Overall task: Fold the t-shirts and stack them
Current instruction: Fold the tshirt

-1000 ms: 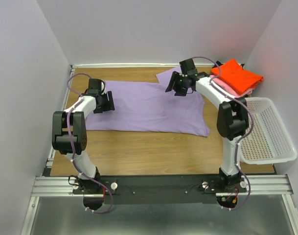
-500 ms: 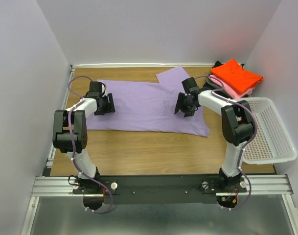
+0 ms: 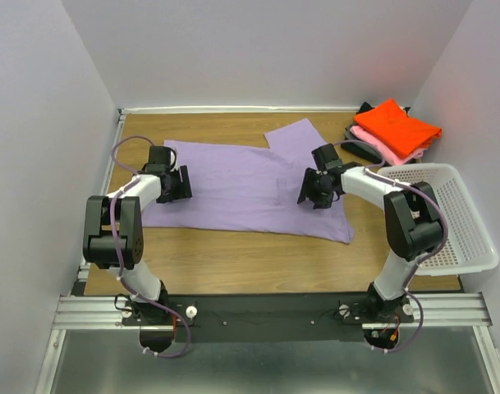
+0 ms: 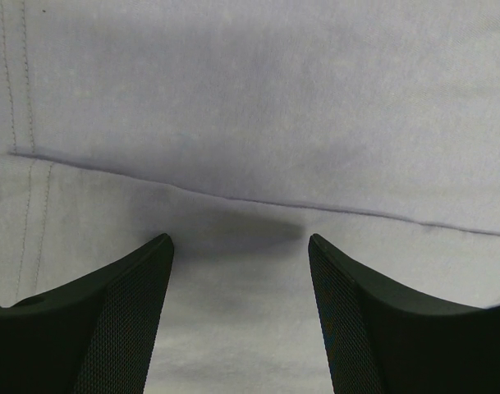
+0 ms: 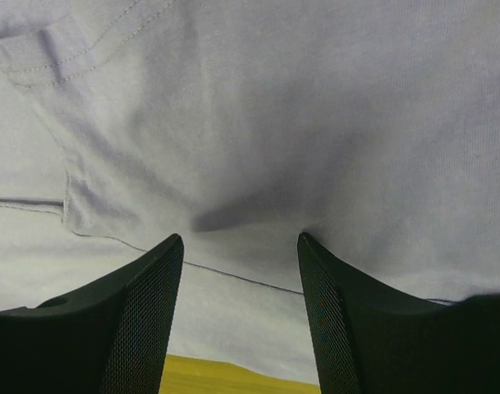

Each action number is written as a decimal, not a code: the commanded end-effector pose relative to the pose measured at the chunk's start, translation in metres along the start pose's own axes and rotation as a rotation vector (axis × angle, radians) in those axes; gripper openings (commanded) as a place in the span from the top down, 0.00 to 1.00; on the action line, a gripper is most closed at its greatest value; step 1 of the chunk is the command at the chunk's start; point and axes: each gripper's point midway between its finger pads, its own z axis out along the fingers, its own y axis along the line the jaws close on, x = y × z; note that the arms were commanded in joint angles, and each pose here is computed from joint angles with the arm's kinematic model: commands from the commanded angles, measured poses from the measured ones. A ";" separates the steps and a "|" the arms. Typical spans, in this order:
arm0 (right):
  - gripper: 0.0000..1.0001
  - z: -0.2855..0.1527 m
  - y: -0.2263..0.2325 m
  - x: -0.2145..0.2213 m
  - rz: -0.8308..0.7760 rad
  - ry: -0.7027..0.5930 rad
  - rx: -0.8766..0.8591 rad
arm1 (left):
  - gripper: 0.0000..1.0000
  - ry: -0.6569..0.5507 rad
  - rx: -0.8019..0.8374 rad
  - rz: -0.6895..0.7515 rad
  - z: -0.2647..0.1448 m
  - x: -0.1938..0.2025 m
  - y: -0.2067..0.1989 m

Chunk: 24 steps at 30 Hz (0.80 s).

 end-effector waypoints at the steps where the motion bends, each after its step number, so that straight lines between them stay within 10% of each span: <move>1: 0.35 -0.003 -0.030 0.051 0.022 0.133 0.073 | 0.25 0.147 -0.067 -0.024 -0.010 0.042 0.015; 16: 0.34 -0.034 0.033 -0.024 -0.036 -0.020 -0.099 | 0.24 -0.075 0.057 -0.010 -0.026 -0.094 -0.029; 24: 0.34 0.014 0.023 -0.036 -0.042 0.002 0.005 | 0.24 -0.001 0.087 0.001 0.025 -0.075 -0.031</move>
